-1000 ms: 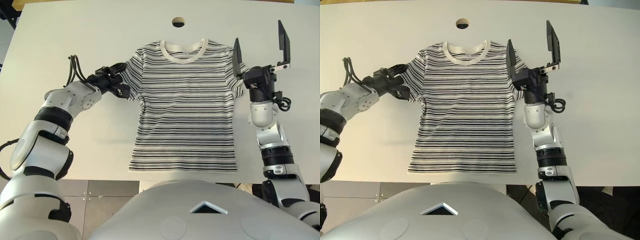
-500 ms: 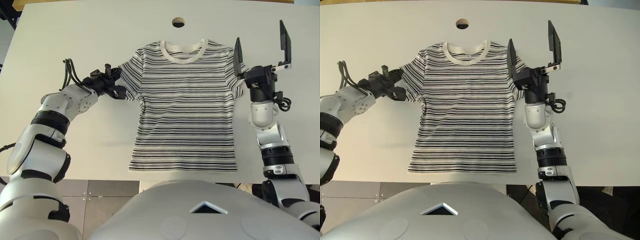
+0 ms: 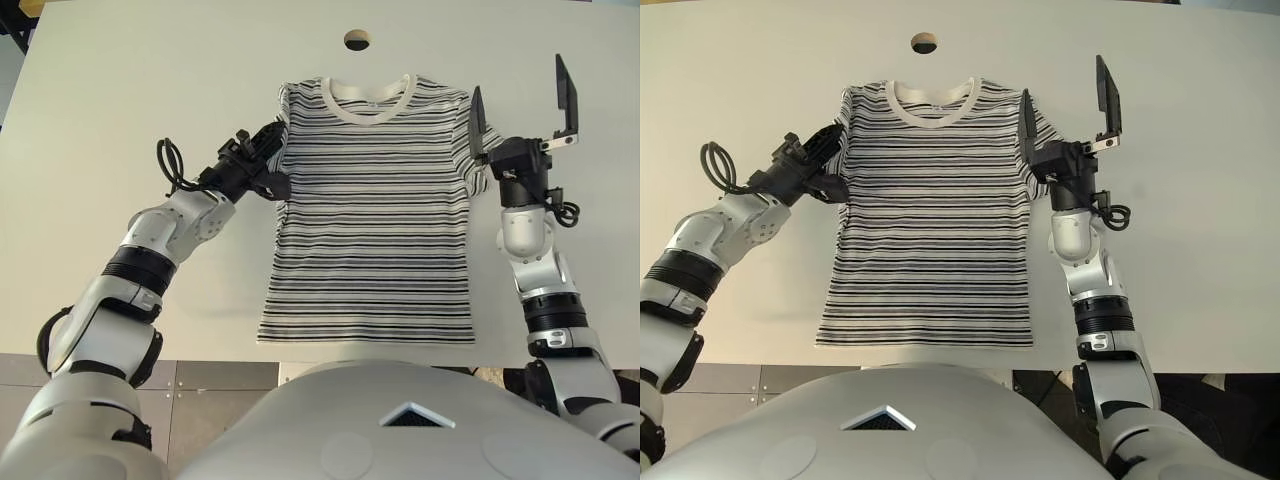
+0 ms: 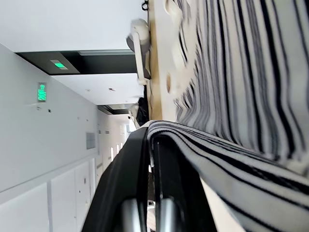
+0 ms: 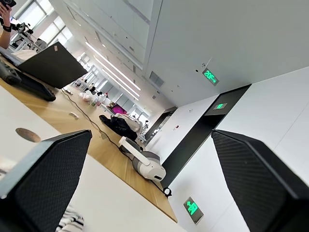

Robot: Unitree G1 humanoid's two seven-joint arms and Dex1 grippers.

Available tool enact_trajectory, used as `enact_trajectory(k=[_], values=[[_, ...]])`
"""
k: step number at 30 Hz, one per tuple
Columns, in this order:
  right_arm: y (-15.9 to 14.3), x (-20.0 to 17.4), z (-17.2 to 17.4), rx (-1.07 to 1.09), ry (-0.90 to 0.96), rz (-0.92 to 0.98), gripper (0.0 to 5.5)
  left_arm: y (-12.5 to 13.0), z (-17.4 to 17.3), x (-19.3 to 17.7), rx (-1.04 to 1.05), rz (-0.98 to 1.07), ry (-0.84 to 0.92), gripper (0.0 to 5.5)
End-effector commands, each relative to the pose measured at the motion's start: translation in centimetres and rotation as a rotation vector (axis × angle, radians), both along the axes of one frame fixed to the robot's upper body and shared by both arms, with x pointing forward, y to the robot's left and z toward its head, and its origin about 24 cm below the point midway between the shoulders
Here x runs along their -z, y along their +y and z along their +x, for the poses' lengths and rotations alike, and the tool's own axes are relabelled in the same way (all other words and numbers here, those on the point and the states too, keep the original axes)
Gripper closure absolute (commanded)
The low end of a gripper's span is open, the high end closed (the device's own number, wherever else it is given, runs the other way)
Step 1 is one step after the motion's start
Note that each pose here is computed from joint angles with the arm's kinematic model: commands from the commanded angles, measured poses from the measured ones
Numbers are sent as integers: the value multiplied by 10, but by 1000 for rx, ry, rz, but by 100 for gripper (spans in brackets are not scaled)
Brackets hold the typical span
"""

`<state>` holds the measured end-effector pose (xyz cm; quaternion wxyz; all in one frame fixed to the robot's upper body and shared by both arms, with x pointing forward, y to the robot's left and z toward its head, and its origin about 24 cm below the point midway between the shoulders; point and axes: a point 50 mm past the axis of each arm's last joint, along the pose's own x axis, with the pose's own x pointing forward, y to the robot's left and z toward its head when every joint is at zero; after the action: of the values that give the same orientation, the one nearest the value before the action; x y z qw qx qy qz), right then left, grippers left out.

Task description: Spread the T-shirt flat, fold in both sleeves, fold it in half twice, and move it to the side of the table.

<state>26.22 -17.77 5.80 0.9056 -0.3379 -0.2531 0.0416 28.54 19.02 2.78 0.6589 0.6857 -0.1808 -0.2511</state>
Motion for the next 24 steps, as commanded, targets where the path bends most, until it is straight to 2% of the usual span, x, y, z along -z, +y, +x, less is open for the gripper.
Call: enact_trajectory(k=[1, 6, 12, 16, 21, 24], values=[[-3, 0, 2, 4, -2, -19, 93, -10, -5, 4, 40, 16, 36, 539], [-6, 2, 4, 24, 4, -30, 93, -24, 3, 14, 43, 31, 115, 539], [-32, -5, 12, 127, -11, -95, 93, -30, 10, 19, 21, 15, 154, 440], [-69, -9, 22, 254, 38, -305, 93, -25, 12, 14, 2, -11, 133, 392], [-89, -18, 35, 281, 111, -543, 93, -29, 10, 4, 16, -59, 80, 327], [-103, -9, 43, 247, 295, -772, 93, -26, 12, -15, -19, -124, -45, 296]])
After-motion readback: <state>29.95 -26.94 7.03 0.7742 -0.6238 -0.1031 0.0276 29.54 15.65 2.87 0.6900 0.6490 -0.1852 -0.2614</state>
